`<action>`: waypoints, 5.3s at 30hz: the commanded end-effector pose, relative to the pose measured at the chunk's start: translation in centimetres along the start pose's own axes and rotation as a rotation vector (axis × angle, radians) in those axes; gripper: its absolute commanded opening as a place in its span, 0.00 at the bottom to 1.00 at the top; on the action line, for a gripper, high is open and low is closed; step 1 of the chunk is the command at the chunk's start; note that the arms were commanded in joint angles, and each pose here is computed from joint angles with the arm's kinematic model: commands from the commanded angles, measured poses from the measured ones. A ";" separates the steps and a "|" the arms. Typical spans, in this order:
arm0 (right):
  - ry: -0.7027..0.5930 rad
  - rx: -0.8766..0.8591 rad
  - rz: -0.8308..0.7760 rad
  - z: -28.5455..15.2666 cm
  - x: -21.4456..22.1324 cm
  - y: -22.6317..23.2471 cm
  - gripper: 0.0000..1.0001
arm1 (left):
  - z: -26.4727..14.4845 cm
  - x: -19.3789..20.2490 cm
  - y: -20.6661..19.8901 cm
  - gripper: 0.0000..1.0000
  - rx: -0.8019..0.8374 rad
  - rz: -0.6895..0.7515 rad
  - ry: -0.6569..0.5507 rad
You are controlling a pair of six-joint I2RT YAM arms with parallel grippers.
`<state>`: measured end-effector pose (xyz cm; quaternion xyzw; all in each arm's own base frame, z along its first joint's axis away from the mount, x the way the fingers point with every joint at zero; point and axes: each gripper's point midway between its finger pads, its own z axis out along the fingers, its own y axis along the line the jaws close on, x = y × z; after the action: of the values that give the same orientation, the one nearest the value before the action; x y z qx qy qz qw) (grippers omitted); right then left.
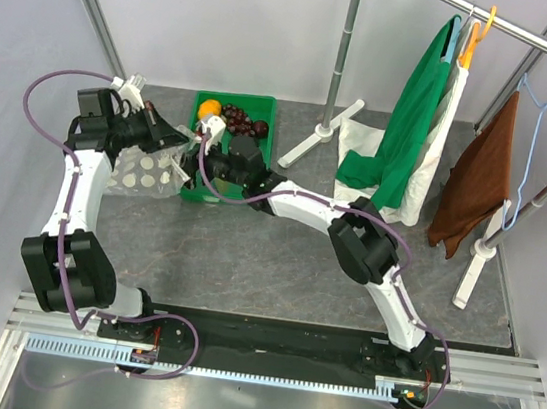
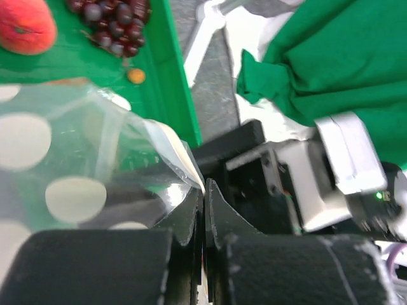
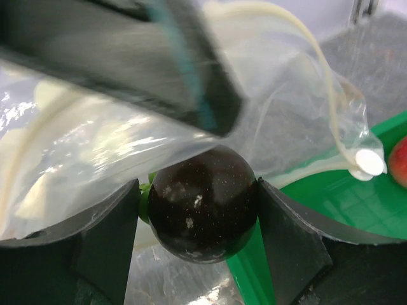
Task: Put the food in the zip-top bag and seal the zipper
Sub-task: Place the fake fruit in the zipper food storage bag, then adjust the zipper food storage bag at the center of the board, then pick up the fake fruit from the bin.
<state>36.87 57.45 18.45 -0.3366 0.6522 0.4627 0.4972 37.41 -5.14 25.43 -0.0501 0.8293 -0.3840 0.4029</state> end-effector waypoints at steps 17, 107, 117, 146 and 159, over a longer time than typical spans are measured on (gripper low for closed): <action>-0.336 -0.254 -0.480 -5.4 -9.6 6.7 0.36 | -1.7 -0.4 -4.7 0.02 0.369 -0.169 0.047; 0.315 0.839 0.302 -36.1 -2.7 -8.5 0.00 | 16.5 13.3 -9.3 0.26 0.149 0.330 0.371; 0.271 0.729 0.315 -33.9 -2.3 -8.1 0.00 | 12.0 2.3 -6.0 1.00 0.057 0.811 0.202; 0.272 0.694 0.348 -33.0 -1.6 -8.0 0.00 | 20.2 -2.8 15.3 0.87 -0.278 1.536 0.541; 0.281 0.688 0.357 -32.6 -1.5 -8.1 0.00 | 19.9 -2.2 15.1 0.61 -0.277 1.509 0.546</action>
<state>33.04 23.52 19.11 -0.0947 0.8867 0.2330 0.3880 55.39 -4.93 5.78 0.5664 0.7660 0.0873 0.2910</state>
